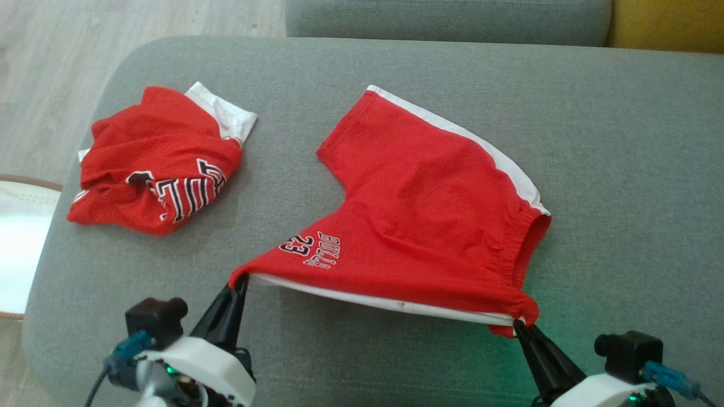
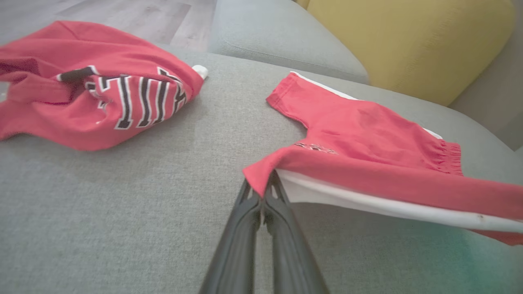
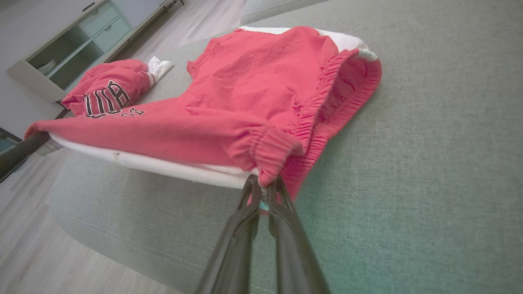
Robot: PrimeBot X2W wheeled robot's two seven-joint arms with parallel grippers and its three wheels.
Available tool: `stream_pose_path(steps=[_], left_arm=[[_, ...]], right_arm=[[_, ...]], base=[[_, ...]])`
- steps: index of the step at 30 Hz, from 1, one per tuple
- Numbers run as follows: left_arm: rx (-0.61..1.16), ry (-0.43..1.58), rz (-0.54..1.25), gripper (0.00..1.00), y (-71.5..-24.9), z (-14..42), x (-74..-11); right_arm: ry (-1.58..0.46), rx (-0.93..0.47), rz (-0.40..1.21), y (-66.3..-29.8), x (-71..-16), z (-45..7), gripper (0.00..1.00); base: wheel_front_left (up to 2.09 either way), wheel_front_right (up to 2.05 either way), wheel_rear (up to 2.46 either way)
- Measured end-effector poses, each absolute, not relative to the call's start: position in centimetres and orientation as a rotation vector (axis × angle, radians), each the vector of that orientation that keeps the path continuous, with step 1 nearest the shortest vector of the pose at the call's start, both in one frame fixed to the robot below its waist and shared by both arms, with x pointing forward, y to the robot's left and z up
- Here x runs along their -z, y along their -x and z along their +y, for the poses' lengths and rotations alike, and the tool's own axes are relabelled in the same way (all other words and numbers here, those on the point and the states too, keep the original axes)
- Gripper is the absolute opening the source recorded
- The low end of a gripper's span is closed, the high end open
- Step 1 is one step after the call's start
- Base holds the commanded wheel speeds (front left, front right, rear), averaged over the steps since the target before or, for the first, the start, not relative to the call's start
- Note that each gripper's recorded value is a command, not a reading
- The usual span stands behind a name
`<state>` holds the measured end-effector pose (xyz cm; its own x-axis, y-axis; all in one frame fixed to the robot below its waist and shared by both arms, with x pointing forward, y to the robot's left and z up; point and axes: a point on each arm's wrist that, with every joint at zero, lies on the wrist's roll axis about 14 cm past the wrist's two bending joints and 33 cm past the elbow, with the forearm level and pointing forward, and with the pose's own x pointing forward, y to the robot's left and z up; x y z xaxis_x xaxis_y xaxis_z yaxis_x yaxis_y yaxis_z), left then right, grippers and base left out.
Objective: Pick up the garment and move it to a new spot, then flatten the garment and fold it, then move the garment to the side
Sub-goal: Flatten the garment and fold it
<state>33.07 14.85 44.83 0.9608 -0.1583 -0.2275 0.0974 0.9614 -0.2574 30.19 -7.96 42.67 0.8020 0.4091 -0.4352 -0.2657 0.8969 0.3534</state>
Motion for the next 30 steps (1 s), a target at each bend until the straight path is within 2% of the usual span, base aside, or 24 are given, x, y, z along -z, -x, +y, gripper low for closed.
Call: stream_pose_path(steps=[7,15,23,30], left_arm=[[0.208,0.218,0.266,0.00,-34.7,14.2,-45.8],[0.366,0.149,0.258,0.00,-42.3,13.0,-47.5],[0.492,0.104,0.349,0.00,-49.3,10.1,-45.5],[0.489,0.109,0.396,0.00,-55.1,8.4,-43.5]], right_arm=[[-0.295,-0.339,0.584,-30.6,-42.4,-8.6,0.00],[-0.369,-0.363,0.520,-37.0,-43.9,-7.9,0.00],[-0.463,-0.294,0.530,-41.2,-41.8,-9.4,0.00],[-0.586,-0.250,0.473,-44.1,-41.1,-10.0,0.00]], base=[[0.00,0.00,0.00],[0.00,0.00,0.00],[0.00,0.00,0.00],[0.00,0.00,0.00]])
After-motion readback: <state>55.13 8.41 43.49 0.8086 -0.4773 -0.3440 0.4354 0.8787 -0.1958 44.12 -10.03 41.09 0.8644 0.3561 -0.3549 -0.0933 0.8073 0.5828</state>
